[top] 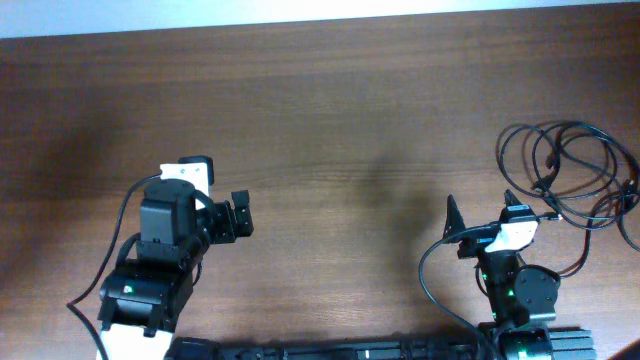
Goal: Untangle cables
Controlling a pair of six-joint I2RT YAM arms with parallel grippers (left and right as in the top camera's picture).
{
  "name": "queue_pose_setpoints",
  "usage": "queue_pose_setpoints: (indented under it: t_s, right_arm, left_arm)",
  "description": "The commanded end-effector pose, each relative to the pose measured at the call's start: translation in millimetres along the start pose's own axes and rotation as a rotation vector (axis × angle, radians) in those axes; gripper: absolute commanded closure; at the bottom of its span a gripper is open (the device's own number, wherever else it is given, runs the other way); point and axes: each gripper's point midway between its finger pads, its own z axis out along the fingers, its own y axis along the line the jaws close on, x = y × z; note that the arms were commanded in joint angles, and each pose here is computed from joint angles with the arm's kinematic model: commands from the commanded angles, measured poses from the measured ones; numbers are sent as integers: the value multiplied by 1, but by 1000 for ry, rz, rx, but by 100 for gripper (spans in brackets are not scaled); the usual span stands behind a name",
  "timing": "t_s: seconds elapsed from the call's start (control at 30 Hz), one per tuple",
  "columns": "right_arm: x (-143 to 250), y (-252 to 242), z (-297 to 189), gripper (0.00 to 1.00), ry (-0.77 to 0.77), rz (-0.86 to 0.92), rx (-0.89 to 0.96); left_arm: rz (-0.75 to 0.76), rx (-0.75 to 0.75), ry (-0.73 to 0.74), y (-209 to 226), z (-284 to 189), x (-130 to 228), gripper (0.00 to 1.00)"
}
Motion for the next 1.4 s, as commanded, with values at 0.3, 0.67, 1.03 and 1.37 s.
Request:
queue_pose_setpoints:
  t_s: [0.3, 0.67, 1.03, 1.37]
  right_arm:
    - [1, 1, 0, 1, 0, -9, -11]
    - [1, 1, 0, 1, 0, -9, -11]
    - [1, 1, 0, 2, 0, -9, -11]
    - [1, 1, 0, 2, 0, -9, -11]
  left_arm:
    - [5, -12, 0, 3, 1, 2, 1]
    - [5, -12, 0, 3, 1, 2, 1]
    - [3, 47, -283, -1, -15, -20, 1]
    - [-4, 172, -852, 2, -31, -10, 1]
